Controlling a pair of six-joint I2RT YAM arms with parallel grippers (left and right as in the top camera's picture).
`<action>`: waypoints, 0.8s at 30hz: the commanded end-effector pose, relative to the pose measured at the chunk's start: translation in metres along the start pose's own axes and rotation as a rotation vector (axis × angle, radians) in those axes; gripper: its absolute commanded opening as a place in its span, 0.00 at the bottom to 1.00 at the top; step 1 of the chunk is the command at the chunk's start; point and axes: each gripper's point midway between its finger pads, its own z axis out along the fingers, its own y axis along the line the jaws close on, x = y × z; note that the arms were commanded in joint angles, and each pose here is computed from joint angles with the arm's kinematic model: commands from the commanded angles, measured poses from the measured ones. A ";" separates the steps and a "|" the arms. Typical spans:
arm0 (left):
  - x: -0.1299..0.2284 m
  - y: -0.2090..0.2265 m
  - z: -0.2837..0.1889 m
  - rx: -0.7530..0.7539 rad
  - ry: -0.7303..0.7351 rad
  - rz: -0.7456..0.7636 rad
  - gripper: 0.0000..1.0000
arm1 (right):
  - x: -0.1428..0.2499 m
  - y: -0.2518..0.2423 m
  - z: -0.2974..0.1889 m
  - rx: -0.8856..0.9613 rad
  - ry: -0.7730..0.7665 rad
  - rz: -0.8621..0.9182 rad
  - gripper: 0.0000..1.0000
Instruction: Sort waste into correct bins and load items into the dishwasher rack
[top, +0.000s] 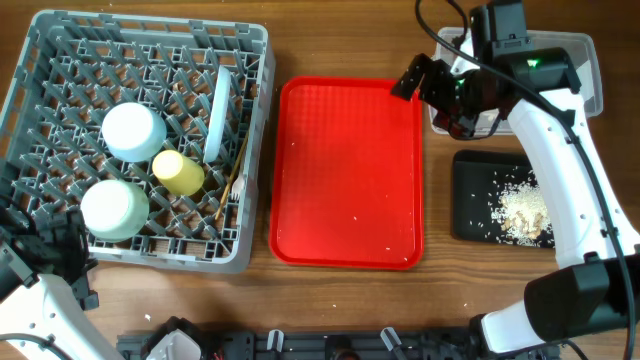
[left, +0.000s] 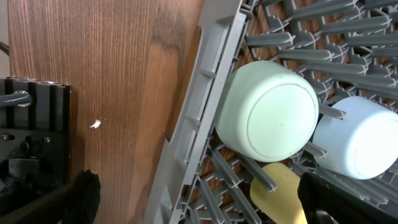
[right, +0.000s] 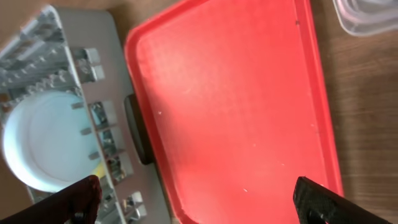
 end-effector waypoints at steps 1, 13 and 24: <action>-0.002 -0.001 -0.002 0.005 -0.003 -0.021 1.00 | 0.017 -0.009 0.005 0.066 0.049 -0.089 0.88; -0.002 -0.001 -0.002 0.005 -0.004 -0.021 1.00 | 0.098 -0.015 -0.082 0.211 -0.007 -0.327 0.94; -0.002 -0.001 -0.002 0.005 -0.003 -0.021 1.00 | 0.129 -0.009 -0.087 0.202 0.045 -0.352 1.00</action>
